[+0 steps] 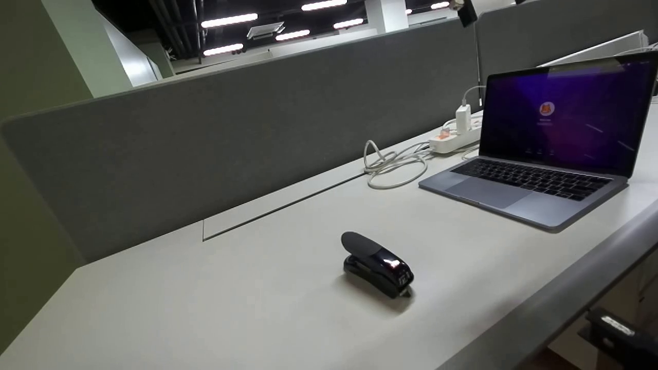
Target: Close the laptop
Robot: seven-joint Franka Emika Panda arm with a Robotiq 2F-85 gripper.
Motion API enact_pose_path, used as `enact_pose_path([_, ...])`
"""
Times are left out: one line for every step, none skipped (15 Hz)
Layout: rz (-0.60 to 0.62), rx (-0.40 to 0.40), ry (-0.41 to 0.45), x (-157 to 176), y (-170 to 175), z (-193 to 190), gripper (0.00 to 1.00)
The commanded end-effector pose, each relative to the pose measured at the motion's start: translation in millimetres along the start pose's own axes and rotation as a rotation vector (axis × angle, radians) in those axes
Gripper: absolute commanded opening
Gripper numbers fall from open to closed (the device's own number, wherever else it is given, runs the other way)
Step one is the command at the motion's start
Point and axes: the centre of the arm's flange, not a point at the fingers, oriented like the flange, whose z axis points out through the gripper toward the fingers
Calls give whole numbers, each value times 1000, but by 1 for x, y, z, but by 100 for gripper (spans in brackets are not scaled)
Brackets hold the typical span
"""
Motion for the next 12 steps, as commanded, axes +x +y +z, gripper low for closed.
enact_pose_path([23, 3, 91, -7, 61, 5, 100])
enact_pose_path([26, 2, 115, -7, 82, 5, 100])
enact_pose_path([25, 0, 137, -11, 102, 5, 100])
enact_pose_path([25, -4, 156, -12, 121, 5, 100])
enact_pose_path([24, -7, 173, -15, 144, 5, 100])
enact_pose_path([27, -2, 194, -20, 165, 4, 100])
enact_pose_path([49, 22, 217, -26, 179, 2, 100])
enact_pose_path([39, 8, 166, -8, 153, 5, 100])
enact_pose_path([48, 21, 183, -13, 169, 4, 100])
enact_pose_path([53, 28, 193, -18, 178, 3, 100])
enact_pose_path([54, 31, 198, -21, 180, 2, 100])
enact_pose_path([50, 30, 201, -22, 178, 1, 100])
